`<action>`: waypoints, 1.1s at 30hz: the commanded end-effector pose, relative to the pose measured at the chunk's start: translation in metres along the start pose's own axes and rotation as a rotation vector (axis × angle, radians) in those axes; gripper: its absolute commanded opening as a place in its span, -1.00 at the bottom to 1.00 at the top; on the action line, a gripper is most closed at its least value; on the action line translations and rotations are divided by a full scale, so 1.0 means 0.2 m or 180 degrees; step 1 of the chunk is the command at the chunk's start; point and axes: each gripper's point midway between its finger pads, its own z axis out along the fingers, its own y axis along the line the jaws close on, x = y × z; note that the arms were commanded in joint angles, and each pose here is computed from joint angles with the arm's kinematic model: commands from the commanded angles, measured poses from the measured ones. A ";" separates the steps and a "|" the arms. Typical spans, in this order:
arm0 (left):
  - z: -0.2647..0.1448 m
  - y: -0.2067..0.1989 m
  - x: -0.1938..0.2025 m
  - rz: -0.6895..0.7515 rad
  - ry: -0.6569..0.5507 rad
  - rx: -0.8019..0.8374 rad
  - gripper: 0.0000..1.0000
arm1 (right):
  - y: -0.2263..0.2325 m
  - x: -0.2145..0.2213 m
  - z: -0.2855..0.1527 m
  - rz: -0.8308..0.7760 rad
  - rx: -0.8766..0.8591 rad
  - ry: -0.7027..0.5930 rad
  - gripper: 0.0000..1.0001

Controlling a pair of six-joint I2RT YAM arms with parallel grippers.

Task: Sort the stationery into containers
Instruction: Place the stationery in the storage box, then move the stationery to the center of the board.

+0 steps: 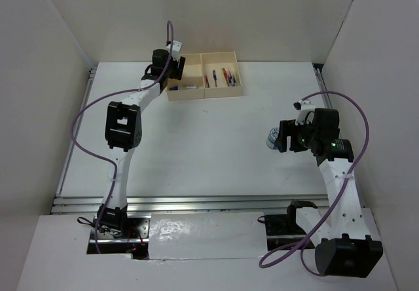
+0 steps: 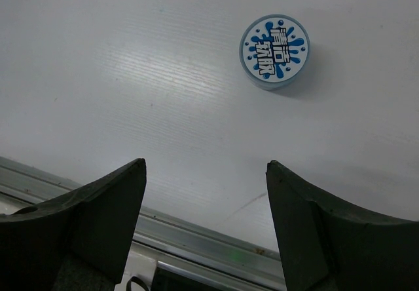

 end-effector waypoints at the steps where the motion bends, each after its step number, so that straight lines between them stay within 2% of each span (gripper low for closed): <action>1: 0.01 0.06 -0.23 -0.0009 -0.0415 -0.0139 0.22 | -0.02 -0.04 0.01 -0.0021 0.0014 -0.0107 0.61; 2: 0.01 0.06 -0.23 -0.0015 -0.0408 -0.0152 0.27 | -0.02 -0.04 0.02 -0.0017 0.0019 -0.0111 0.61; 6: 0.02 0.07 -0.23 -0.0007 -0.0401 -0.0162 0.74 | -0.02 -0.03 0.03 -0.0001 0.0028 -0.0105 0.63; 9: 0.01 0.06 -0.26 -0.0005 -0.0443 -0.0149 0.86 | -0.03 -0.03 0.03 0.0004 0.0042 -0.0114 0.66; 14: 0.00 0.07 -0.31 0.0006 -0.0509 -0.0134 0.91 | -0.04 -0.03 0.04 -0.0014 0.0058 -0.0122 0.67; 16: -0.04 0.07 -0.40 0.0033 -0.0622 -0.0135 0.92 | -0.04 -0.03 0.04 -0.0038 0.0081 -0.0137 0.67; 19: -0.16 0.08 -0.57 0.0021 -0.0815 -0.0103 0.94 | -0.05 -0.03 0.05 -0.0055 0.0113 -0.0156 0.67; 20: -0.26 0.09 -0.70 0.0002 -0.0934 -0.0093 0.95 | -0.05 -0.04 0.05 -0.0071 0.0114 -0.0182 0.67; 25: -0.57 0.06 -0.83 -0.0120 -0.0879 0.0176 0.99 | -0.11 0.01 0.13 -0.0070 0.0279 -0.0062 0.68; 27: -0.73 0.08 -0.84 -0.0164 -0.0854 0.0235 0.99 | -0.11 0.02 0.17 -0.0053 0.0298 -0.0003 0.69; 28: -0.86 0.09 -0.92 -0.0153 -0.0940 0.0263 0.99 | -0.13 0.01 0.18 -0.0070 0.0391 -0.0022 0.70; 29: -0.89 0.12 -0.82 -0.0328 -0.0783 0.0264 0.99 | -0.15 0.01 0.21 -0.0064 0.0435 0.0012 0.70; 31: -1.04 0.15 -0.86 -0.0404 -0.0805 0.0296 0.99 | -0.17 -0.01 0.25 -0.0086 0.0530 0.0032 0.74; 32: -1.07 0.19 -0.74 -0.0516 -0.0617 0.0290 0.99 | -0.18 0.02 0.29 -0.0072 0.0538 0.0148 0.76; 33: -1.10 0.20 -0.71 -0.0567 -0.0568 0.0303 0.99 | -0.18 0.00 0.30 -0.0081 0.0539 0.0167 0.78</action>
